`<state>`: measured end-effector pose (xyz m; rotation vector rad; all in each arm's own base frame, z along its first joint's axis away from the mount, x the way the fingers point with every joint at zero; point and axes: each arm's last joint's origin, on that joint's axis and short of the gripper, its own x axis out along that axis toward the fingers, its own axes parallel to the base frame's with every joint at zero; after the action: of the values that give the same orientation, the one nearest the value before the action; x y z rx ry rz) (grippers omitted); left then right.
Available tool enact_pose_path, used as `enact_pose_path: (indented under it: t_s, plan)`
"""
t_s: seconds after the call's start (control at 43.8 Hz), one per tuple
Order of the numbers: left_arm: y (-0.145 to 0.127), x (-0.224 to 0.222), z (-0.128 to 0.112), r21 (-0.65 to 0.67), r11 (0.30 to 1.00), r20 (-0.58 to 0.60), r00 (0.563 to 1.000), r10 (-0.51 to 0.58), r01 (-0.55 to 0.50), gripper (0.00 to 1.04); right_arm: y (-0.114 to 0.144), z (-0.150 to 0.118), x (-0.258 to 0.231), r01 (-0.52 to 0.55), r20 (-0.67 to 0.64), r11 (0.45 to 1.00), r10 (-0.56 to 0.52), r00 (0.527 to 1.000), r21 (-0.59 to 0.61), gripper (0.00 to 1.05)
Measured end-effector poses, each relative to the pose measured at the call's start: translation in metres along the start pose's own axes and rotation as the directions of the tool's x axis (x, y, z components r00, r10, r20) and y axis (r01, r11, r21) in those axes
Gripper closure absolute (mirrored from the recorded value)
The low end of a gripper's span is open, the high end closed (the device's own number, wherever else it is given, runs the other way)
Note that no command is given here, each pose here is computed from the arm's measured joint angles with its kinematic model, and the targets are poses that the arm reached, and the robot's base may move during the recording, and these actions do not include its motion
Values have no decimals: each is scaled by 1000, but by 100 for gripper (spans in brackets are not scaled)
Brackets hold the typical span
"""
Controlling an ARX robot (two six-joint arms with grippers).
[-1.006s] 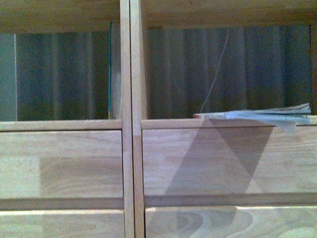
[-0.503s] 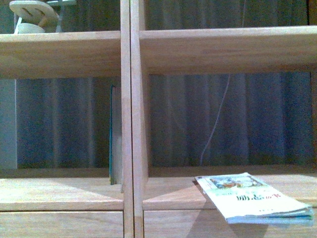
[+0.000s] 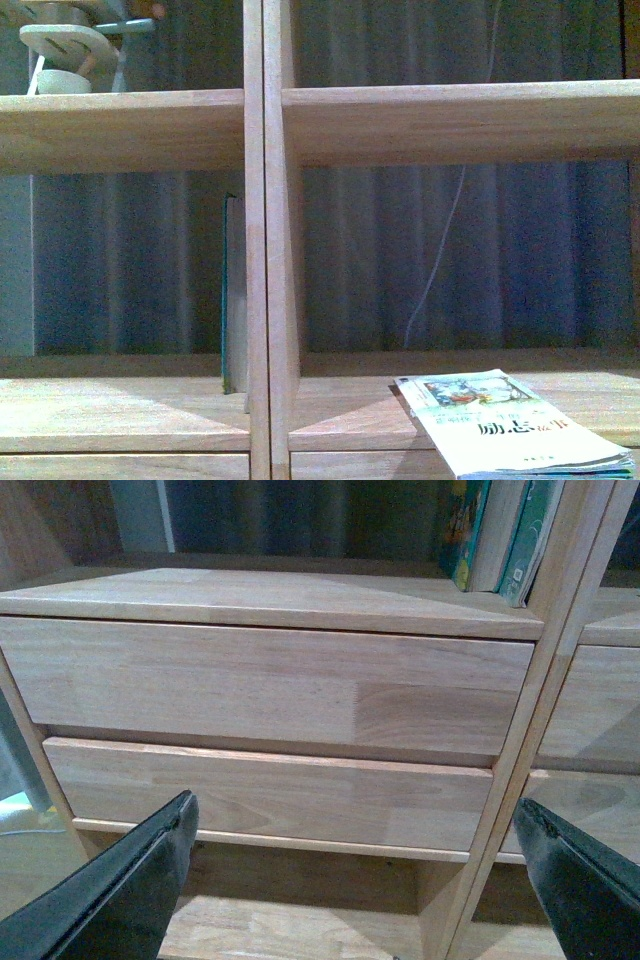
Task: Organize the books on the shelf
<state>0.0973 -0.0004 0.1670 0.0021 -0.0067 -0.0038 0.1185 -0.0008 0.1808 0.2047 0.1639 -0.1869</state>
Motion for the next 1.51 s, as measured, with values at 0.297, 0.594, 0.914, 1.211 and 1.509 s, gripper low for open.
enact_pose_path:
  t_s: [0.297,0.594,0.914,1.211,1.509]
  plan:
    - [0,0,0,0,1000,0,1000,-1,1,7,-6,23,65,154,-402,774,139,905,614,7]
    - [0,0,0,0,1000,0,1000,0,0,7,12,43,116,287,-425,458,234,874,841,7]
    - [0,0,0,0,1000,0,1000,0,0,7,72,71,150,306,-380,258,318,869,916,7]
    - [0,0,0,0,1000,0,1000,0,0,7,106,72,180,301,-357,214,309,881,929,7]
    - [0,0,0,0,1000,0,1000,0,0,7,111,58,207,318,-367,209,272,890,925,7]
